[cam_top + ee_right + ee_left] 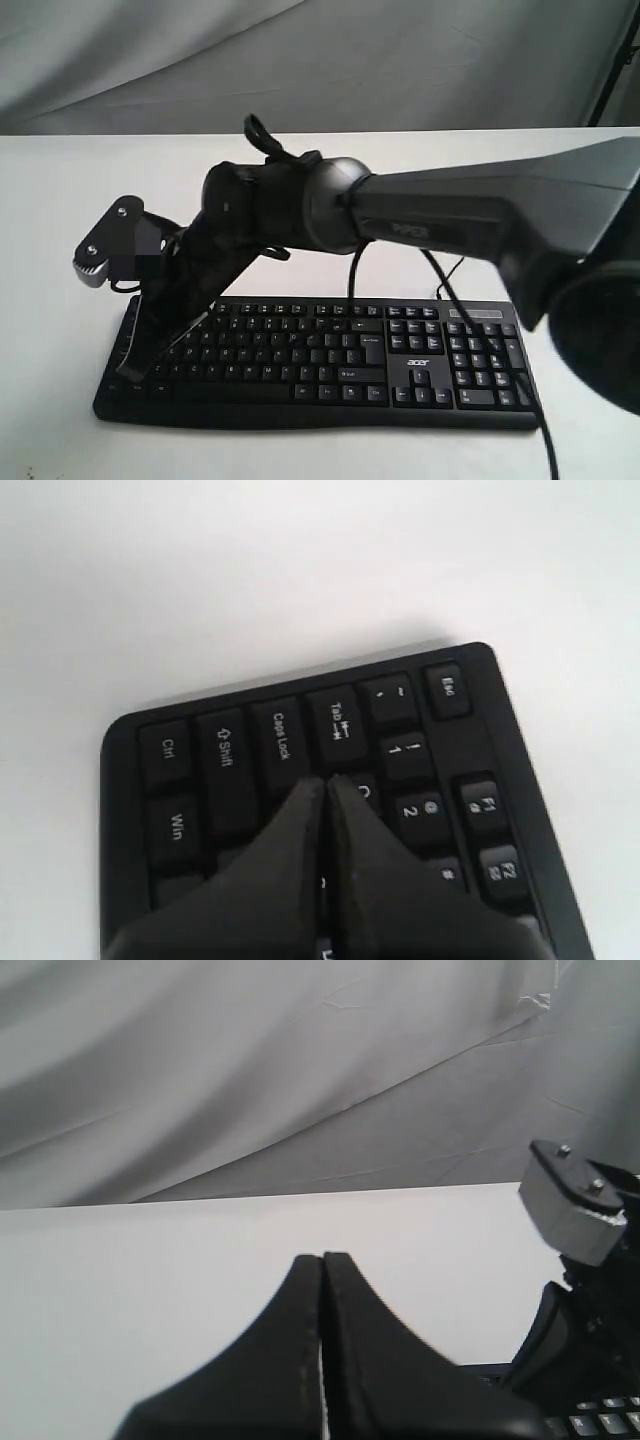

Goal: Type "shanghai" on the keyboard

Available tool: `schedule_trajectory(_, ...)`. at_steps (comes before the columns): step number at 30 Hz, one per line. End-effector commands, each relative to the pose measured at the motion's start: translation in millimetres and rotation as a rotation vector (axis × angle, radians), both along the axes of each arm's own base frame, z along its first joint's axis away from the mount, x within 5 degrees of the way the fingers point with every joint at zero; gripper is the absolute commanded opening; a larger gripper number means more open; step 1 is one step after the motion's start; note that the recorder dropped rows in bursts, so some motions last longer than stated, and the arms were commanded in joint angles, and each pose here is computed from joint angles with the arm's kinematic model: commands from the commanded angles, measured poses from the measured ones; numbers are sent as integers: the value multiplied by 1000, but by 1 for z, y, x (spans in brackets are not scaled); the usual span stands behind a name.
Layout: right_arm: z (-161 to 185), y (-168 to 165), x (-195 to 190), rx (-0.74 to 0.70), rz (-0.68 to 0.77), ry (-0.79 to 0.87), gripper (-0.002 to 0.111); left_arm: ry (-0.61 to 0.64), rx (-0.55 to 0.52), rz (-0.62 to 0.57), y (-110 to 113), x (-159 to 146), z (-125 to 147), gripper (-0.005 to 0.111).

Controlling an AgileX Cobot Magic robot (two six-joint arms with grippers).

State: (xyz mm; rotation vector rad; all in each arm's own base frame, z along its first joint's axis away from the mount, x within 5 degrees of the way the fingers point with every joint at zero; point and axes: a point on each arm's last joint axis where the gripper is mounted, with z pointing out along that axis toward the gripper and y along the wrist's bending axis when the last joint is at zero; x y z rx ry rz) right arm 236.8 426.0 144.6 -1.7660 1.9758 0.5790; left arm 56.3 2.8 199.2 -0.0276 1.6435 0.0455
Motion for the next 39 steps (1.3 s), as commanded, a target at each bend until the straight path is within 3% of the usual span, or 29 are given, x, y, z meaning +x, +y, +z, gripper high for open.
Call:
schedule_trajectory(1,-6,11,-1,-15,41,16,0,-7,-2,-6,0,0,0,0)
schedule_trajectory(39,-24,12,-4,-42,54,49,0,-7,-2,-6,0,0,0,0)
